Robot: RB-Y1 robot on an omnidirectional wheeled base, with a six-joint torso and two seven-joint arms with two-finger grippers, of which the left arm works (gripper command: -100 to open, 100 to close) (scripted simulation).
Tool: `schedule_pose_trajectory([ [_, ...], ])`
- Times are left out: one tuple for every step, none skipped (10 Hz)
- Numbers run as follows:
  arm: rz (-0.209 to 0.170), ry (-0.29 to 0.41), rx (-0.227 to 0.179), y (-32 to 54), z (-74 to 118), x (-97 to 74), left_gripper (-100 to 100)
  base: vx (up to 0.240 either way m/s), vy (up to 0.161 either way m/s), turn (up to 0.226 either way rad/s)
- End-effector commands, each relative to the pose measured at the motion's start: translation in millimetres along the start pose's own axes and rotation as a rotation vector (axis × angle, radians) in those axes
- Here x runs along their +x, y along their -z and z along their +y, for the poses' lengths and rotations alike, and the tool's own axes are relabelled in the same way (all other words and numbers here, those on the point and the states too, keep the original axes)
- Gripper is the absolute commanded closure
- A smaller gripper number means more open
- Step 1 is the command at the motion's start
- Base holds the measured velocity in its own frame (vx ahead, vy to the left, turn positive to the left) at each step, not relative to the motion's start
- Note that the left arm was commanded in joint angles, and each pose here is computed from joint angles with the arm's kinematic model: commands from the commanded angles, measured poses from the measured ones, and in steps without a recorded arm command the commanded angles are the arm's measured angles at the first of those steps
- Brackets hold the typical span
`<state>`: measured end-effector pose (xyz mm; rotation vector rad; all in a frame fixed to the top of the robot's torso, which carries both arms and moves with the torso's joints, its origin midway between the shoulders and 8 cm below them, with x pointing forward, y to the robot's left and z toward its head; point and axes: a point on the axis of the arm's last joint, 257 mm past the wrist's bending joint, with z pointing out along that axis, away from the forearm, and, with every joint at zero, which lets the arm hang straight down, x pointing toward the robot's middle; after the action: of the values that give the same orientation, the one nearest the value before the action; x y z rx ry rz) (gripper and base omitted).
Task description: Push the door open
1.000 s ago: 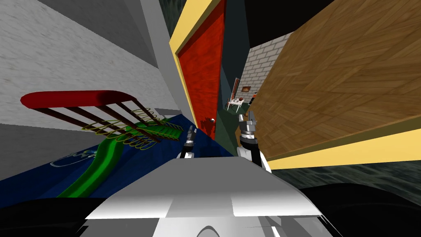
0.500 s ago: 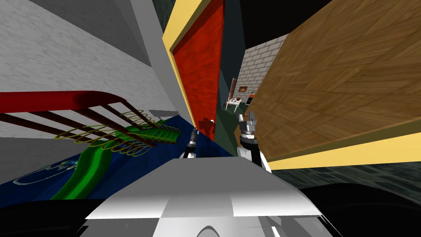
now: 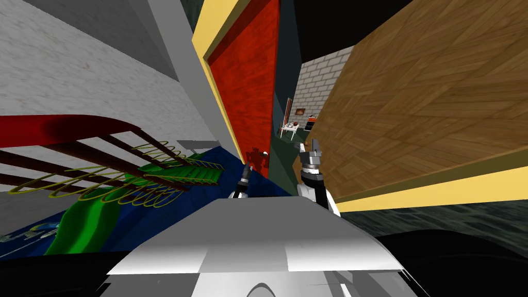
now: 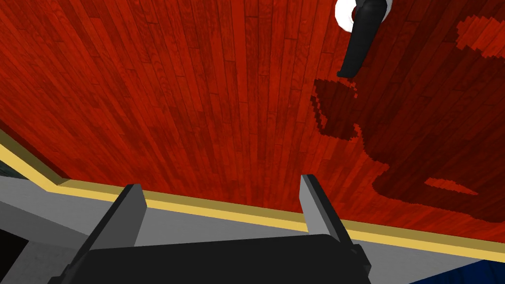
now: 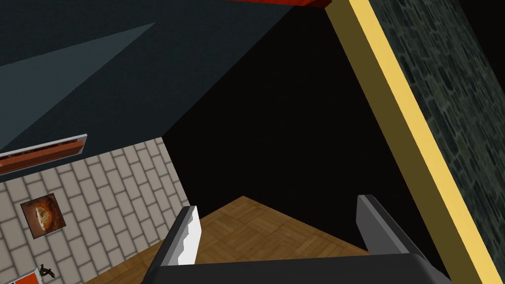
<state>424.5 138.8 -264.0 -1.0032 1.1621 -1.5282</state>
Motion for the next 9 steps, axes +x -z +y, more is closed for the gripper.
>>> schedule_pose_trajectory([
  [0.019, -0.001, -0.021, 1.9, 12.2, 7.6, -100, 0.084, 0.050, -0.093],
  [0.031, -0.003, -0.035, 3.4, 20.2, 12.0, -100, 0.085, 0.062, -0.088],
  [0.043, -0.004, -0.047, 4.9, 27.6, 16.1, -100, 0.098, 0.066, -0.116],
  [0.054, -0.005, -0.059, 6.5, 35.0, 20.2, -100, 0.087, 0.063, -0.100],
  [0.066, -0.007, -0.071, 8.3, 42.2, 24.3, -100, 0.080, 0.061, -0.106],
  [0.077, -0.009, -0.083, 10.3, 49.4, 28.2, -100, 0.096, 0.057, -0.101],
  [0.088, -0.010, -0.094, 12.2, 55.8, 31.8, -100, 0.084, 0.057, -0.093],
  [0.098, -0.012, -0.105, 14.2, 62.1, 35.4, -100, 0.079, 0.056, -0.090],
  [0.109, -0.014, -0.116, 16.3, 68.3, 38.8, -100, 0.078, 0.053, -0.082],
])
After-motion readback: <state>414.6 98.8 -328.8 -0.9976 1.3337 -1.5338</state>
